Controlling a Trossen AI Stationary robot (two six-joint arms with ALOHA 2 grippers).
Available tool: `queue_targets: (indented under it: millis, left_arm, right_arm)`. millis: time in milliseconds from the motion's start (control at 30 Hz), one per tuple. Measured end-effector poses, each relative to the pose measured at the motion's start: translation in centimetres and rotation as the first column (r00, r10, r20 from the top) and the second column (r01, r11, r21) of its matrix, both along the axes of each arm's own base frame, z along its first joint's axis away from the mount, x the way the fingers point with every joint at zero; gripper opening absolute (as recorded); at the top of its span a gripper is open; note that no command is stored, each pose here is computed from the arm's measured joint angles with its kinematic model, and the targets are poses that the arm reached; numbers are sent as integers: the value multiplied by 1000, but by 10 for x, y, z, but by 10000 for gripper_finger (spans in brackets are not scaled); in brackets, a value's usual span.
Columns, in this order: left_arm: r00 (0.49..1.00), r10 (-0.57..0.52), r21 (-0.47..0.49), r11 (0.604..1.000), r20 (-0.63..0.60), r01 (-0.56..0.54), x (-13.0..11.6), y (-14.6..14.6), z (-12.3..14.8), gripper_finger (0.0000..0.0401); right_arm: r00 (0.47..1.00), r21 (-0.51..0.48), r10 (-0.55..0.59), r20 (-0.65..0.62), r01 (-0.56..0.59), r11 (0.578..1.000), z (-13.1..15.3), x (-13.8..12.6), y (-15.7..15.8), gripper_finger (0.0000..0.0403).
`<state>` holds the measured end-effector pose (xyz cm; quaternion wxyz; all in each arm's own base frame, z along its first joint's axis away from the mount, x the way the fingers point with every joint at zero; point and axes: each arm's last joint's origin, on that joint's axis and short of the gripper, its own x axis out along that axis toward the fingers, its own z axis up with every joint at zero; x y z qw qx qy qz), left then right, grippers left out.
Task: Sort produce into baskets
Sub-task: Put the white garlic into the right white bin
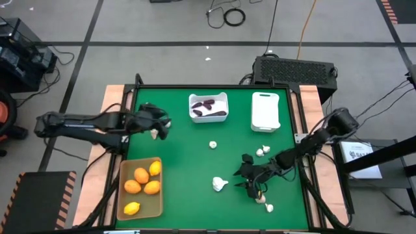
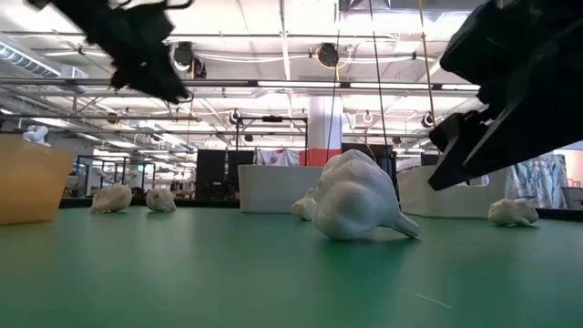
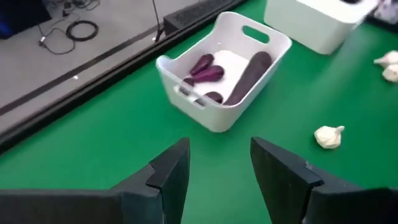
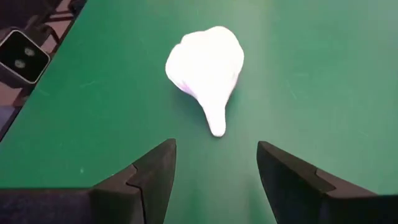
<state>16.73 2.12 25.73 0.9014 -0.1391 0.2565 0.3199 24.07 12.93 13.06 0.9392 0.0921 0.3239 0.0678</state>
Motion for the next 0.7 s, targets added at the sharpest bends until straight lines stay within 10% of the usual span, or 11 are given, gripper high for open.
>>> queue_targets:
  millis: [300,700]
  left_arm:
    - [938,-71,30,997,340,64,-34,-3,-31,177]
    - [881,-184,97,983,436,157,-35,-5,-57,177]
  right_arm:
    - [998,-82,8,-64,-13,997,-5,23,9,215]
    - [995,-115,6,-98,-17,993,-21,41,12,215]
